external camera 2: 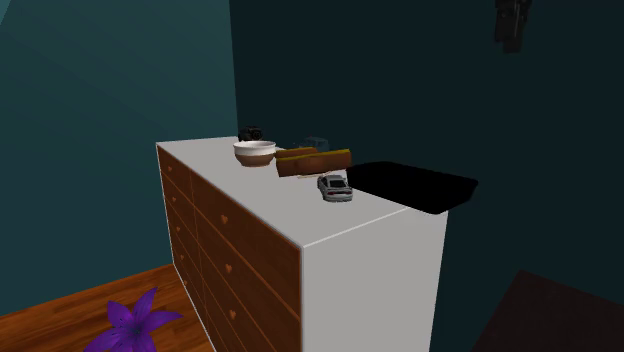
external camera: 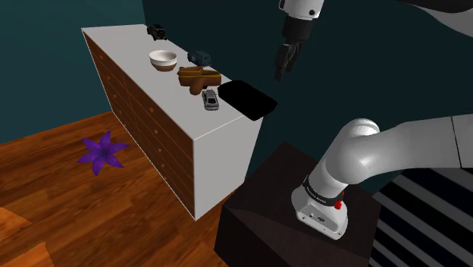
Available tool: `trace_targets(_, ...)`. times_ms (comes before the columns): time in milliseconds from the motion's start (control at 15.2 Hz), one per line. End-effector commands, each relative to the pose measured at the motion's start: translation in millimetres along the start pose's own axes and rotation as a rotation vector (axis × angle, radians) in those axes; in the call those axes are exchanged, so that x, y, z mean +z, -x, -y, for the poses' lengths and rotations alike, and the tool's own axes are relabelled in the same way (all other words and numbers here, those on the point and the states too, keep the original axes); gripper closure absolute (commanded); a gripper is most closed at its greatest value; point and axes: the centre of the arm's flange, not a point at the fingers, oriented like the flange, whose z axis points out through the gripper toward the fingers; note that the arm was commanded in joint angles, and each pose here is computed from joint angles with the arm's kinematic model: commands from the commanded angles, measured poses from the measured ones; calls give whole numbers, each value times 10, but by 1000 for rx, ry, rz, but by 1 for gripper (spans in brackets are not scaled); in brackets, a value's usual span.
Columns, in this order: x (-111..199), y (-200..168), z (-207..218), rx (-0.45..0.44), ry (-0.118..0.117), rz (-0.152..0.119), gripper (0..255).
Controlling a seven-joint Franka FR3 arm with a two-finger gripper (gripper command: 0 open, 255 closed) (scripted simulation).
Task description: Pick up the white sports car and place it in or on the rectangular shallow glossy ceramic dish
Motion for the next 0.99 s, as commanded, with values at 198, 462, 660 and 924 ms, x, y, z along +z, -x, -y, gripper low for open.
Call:
trace_targets(198, 275, -262, 37, 34, 12, -15, 0)
trace_targets(462, 635, -619, 67, 80, 27, -35, 0)
trace_targets(660, 901, -892, 75, 114, 39, -51, 0)
trace_targets(924, 1249, -1262, 67, 159, 54, -71, 0)
